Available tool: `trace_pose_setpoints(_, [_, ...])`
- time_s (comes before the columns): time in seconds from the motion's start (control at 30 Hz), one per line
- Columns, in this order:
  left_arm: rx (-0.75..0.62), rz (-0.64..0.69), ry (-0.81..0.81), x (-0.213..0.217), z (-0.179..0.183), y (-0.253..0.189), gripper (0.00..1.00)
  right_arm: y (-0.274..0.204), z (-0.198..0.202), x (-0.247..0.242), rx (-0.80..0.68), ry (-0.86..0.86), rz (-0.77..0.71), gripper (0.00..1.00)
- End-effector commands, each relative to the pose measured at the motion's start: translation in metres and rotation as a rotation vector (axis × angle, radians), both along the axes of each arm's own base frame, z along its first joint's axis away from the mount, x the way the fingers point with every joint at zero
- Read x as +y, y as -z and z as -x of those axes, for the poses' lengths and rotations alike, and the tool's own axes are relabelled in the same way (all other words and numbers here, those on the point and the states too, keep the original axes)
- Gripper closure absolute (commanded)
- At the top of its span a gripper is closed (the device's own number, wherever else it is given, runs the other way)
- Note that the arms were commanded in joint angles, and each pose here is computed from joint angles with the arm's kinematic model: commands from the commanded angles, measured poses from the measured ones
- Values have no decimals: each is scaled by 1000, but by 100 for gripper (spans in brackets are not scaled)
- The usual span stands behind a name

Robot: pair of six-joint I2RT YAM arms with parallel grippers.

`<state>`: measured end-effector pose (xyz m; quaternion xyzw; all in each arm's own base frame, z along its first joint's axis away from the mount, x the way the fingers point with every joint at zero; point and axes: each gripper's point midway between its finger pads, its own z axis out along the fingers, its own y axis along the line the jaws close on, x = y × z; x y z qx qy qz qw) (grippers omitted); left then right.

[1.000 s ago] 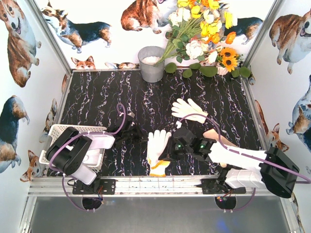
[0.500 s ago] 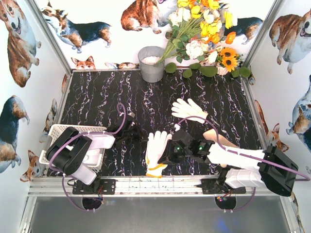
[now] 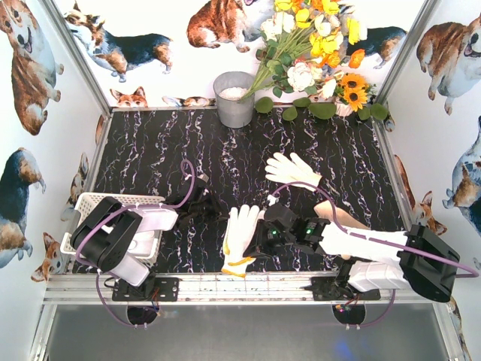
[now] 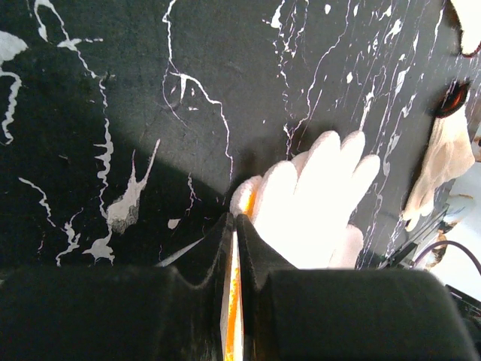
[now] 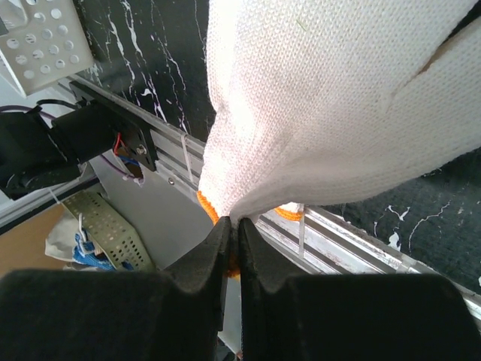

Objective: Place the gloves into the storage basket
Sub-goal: Pair the glove with the glove.

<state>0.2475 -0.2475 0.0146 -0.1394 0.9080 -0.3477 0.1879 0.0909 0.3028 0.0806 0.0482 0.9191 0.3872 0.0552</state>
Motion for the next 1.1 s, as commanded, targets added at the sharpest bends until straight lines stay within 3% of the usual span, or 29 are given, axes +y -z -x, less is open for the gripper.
trace_pose_setpoints(0.0, [92, -156, -19, 30, 24, 35, 100, -19, -2, 19, -27, -33, -70, 90])
trace_pose_setpoints(0.4, [84, -153, -18, 29, 23, 33, 100, -20, 6, 40, -6, -108, -87, 88])
trace_pose_setpoints(0.63, [59, -133, -11, 25, 18, 24, 100, -21, 7, 47, -9, -133, -89, 55])
trace_pose_setpoints(0.8, [19, -128, 5, 21, 11, 4, 86, -27, -1, 33, -66, -104, -16, 37])
trace_pose_setpoints(1.07, [-72, -273, 29, 44, 4, -31, 61, -26, -24, -22, -134, -14, 195, 33])
